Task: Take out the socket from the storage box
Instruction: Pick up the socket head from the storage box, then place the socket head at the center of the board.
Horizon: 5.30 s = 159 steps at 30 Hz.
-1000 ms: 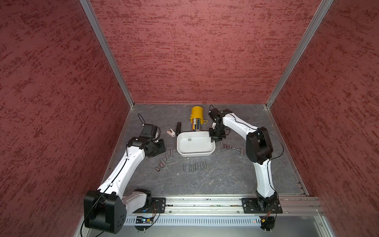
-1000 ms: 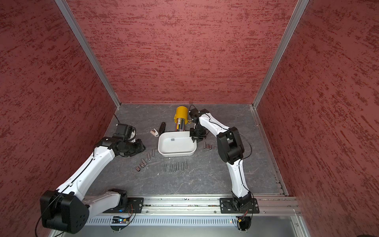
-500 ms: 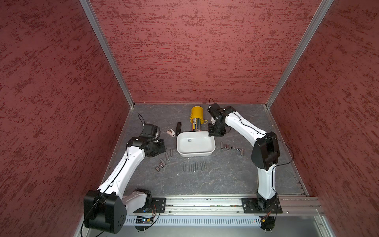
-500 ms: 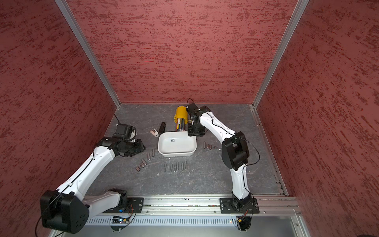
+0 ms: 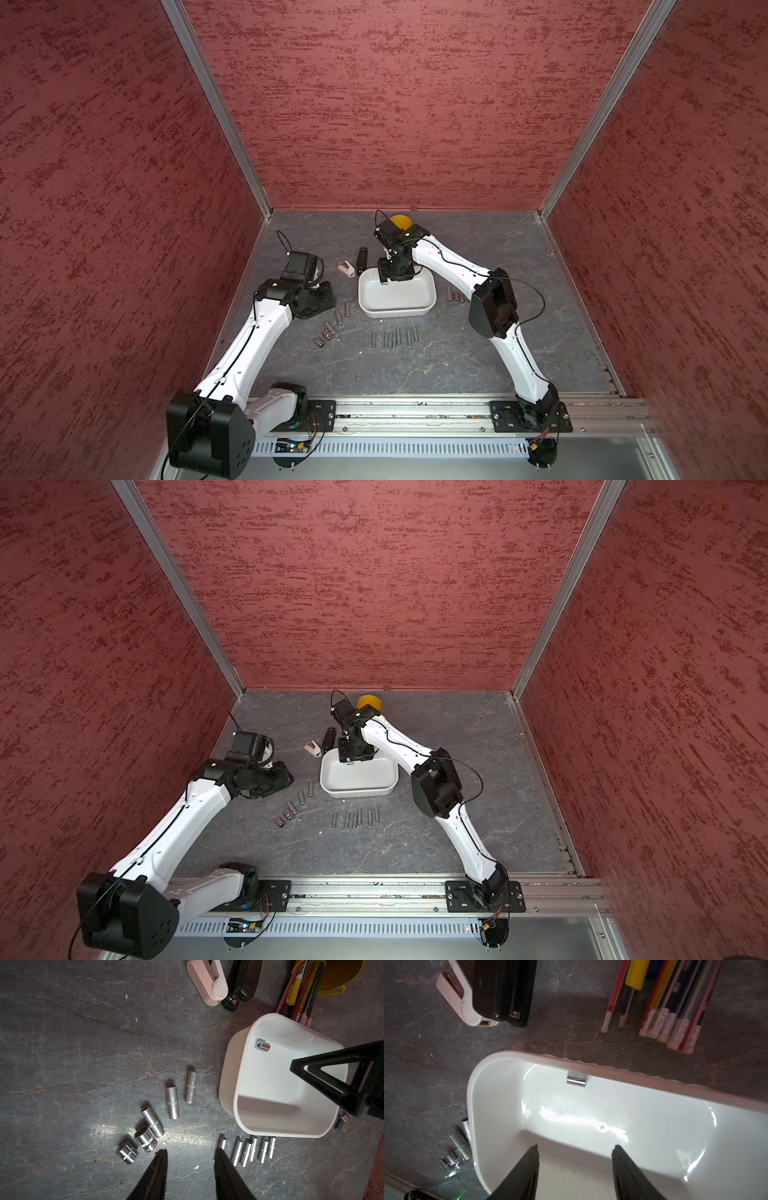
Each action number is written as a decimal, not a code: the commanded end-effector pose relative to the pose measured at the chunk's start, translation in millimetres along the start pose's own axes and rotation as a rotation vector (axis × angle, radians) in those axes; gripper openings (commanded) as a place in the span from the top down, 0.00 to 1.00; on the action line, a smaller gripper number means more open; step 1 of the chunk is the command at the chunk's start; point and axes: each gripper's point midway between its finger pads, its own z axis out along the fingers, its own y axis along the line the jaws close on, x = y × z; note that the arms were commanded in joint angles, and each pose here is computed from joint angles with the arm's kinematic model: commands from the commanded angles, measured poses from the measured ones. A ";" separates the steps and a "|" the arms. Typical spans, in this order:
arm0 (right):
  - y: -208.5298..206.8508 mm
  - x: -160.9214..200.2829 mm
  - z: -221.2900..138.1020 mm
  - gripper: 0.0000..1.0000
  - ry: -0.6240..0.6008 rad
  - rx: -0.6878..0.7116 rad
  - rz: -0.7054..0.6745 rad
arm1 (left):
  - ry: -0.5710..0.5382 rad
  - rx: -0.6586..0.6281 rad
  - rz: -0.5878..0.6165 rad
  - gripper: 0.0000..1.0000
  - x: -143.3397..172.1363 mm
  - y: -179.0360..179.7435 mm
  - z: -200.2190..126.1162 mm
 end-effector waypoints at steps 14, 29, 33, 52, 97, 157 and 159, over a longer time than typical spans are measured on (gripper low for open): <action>-0.8 -23.5 40.1 0.43 -0.066 0.063 0.020 | -0.061 -0.026 -0.024 0.59 -8.4 7.4 -14.0; -5.7 -21.2 73.9 0.55 -0.046 0.092 0.019 | -0.043 -0.034 -0.023 0.59 -7.4 8.5 -10.5; -7.6 -17.3 77.2 0.59 -0.029 0.100 0.015 | -0.050 -0.034 -0.028 0.59 -6.4 9.5 -11.2; 15.6 -32.2 29.2 0.84 -0.099 0.009 -0.022 | -0.062 -0.055 -0.033 0.59 -10.4 13.0 -12.4; 157.7 79.7 43.4 0.79 -0.090 -0.413 -1.339 | -0.150 -0.059 -0.295 0.60 -39.0 79.6 -30.2; 194.0 17.3 -96.1 0.38 -0.615 -0.598 -1.127 | -0.273 0.090 -0.249 0.48 -66.1 49.6 -56.5; 181.5 3.2 -128.1 0.35 -0.711 -0.602 -1.051 | -0.334 0.156 -0.243 0.33 -79.8 36.7 -66.2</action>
